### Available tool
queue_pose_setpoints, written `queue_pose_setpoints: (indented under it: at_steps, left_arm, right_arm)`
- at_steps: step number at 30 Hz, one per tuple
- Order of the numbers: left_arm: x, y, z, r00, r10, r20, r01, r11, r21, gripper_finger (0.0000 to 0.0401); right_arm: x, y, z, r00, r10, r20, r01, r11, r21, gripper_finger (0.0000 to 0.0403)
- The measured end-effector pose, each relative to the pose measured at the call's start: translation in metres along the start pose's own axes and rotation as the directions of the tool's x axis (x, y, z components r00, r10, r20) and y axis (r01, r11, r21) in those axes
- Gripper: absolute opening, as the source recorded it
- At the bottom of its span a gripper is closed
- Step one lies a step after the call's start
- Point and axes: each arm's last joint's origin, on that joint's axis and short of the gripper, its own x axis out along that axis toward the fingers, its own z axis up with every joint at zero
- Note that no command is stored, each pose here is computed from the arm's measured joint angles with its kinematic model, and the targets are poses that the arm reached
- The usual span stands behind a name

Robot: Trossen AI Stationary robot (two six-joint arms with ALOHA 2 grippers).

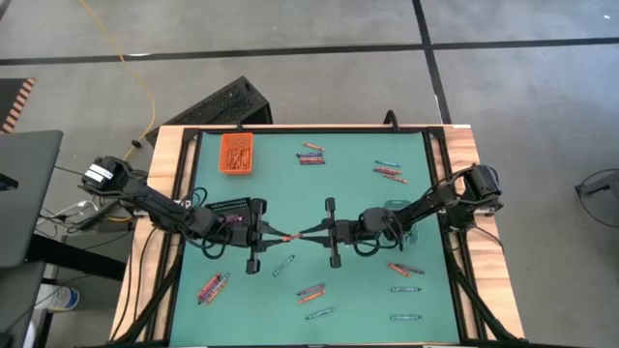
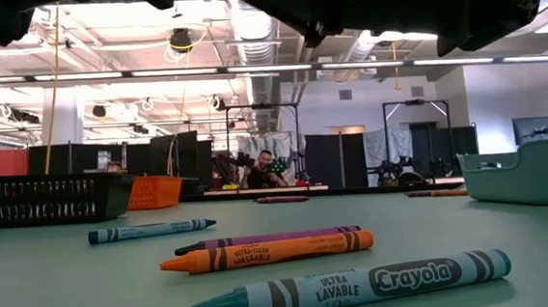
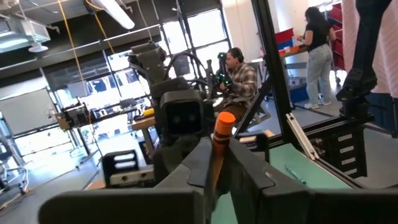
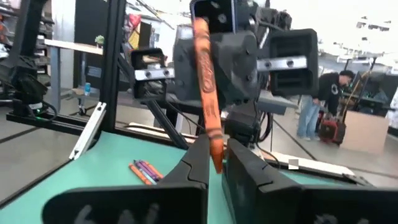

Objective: Sort crayons
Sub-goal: Put the orange crayon into the orange bin

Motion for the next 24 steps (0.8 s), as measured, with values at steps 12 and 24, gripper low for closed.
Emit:
queue_pose_setpoints:
  at_steps: [12, 24]
  left_arm:
    - [0.000, 0.000, 0.000, 1.000, 0.010, -0.004, -0.010, 1.000, 0.000, 0.0084]
    - [-0.009, -0.001, -0.046, 0.880, 0.075, -0.468, -0.186, 0.963, -0.195, 0.0080]
  right_arm:
    - [0.001, -0.007, -0.002, 1.000, -0.021, -0.007, 0.022, 1.000, 0.018, 0.0054]
    - [-0.016, 0.022, -0.005, 0.933, 0.118, -0.340, -0.090, 0.991, 0.097, 0.0054]
